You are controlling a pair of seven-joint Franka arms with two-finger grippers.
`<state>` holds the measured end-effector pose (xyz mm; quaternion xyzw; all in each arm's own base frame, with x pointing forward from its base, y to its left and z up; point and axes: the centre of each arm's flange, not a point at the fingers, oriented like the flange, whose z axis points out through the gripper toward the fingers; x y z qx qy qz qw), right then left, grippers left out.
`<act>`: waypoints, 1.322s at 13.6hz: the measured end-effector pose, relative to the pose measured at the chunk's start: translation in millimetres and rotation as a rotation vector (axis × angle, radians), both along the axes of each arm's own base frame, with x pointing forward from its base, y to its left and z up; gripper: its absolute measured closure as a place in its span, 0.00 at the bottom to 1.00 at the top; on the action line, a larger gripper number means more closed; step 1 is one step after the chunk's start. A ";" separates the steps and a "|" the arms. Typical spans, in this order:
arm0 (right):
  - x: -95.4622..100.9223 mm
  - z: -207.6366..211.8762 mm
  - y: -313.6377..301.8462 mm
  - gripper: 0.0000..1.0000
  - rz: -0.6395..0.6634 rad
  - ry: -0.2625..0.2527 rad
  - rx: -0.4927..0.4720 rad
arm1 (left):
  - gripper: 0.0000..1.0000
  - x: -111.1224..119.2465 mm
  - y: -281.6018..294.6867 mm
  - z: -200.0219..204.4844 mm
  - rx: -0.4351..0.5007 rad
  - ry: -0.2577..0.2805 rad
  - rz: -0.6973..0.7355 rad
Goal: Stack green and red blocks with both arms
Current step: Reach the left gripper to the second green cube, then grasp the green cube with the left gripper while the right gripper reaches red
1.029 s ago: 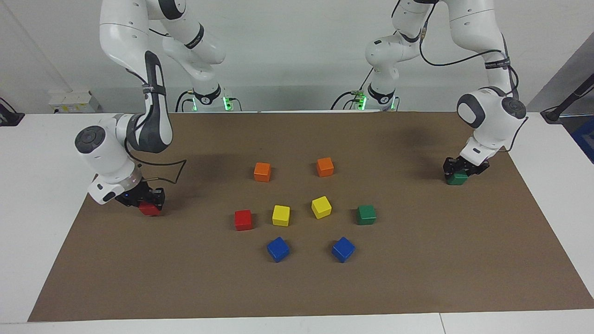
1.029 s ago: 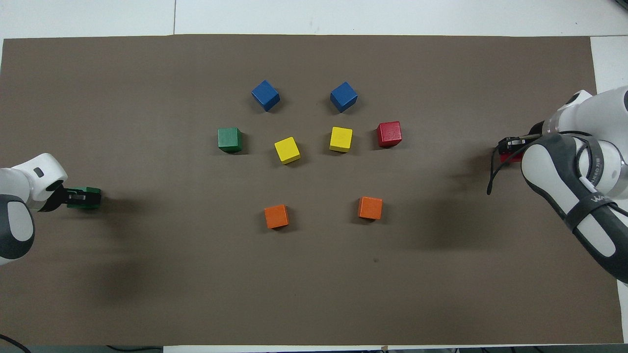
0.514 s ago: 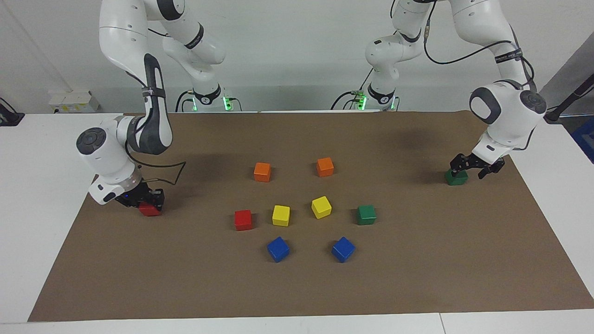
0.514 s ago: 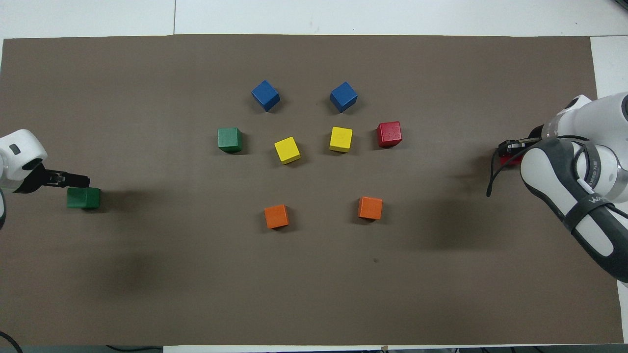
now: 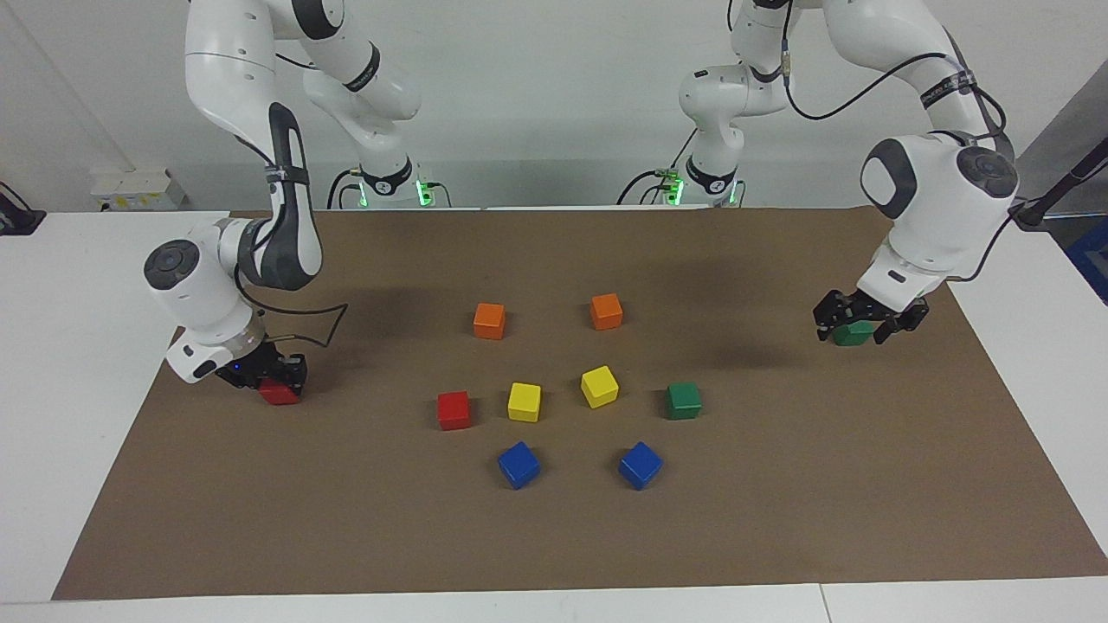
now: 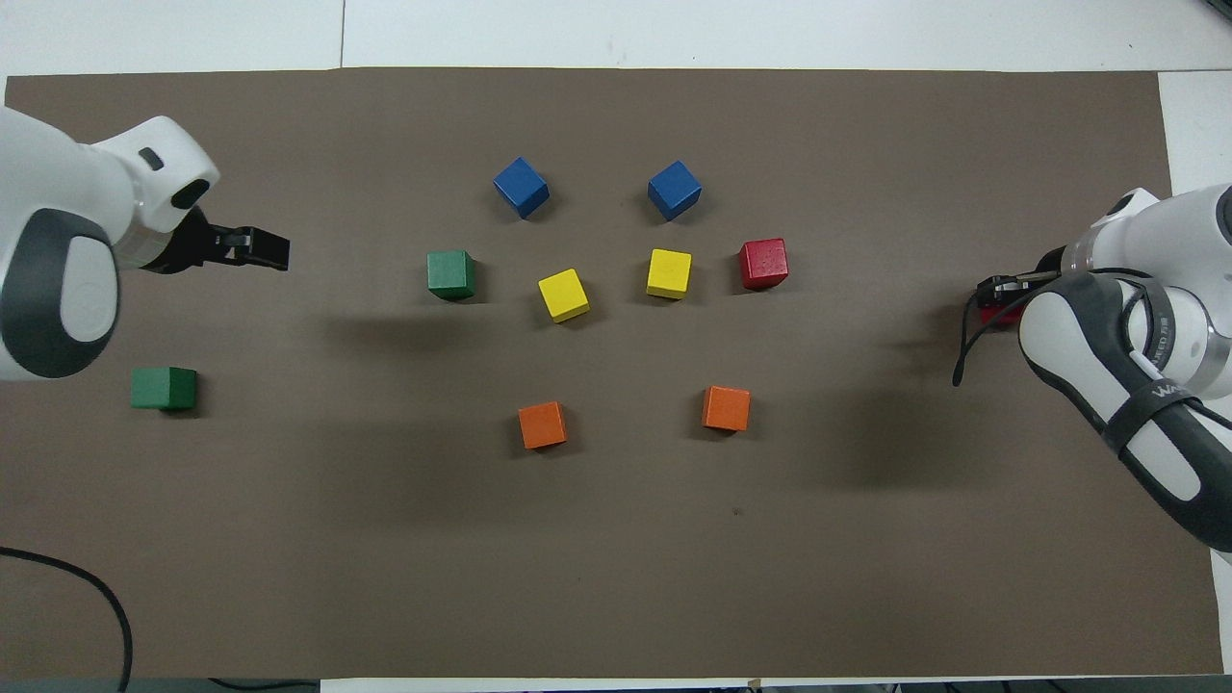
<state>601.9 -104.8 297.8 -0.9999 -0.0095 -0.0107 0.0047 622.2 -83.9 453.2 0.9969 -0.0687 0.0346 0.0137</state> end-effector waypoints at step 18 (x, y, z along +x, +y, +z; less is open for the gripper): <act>32.5 170.5 116.9 0.00 0.069 0.051 -0.080 | 0.38 -1.7 -163.5 -157.4 -0.024 0.001 -0.029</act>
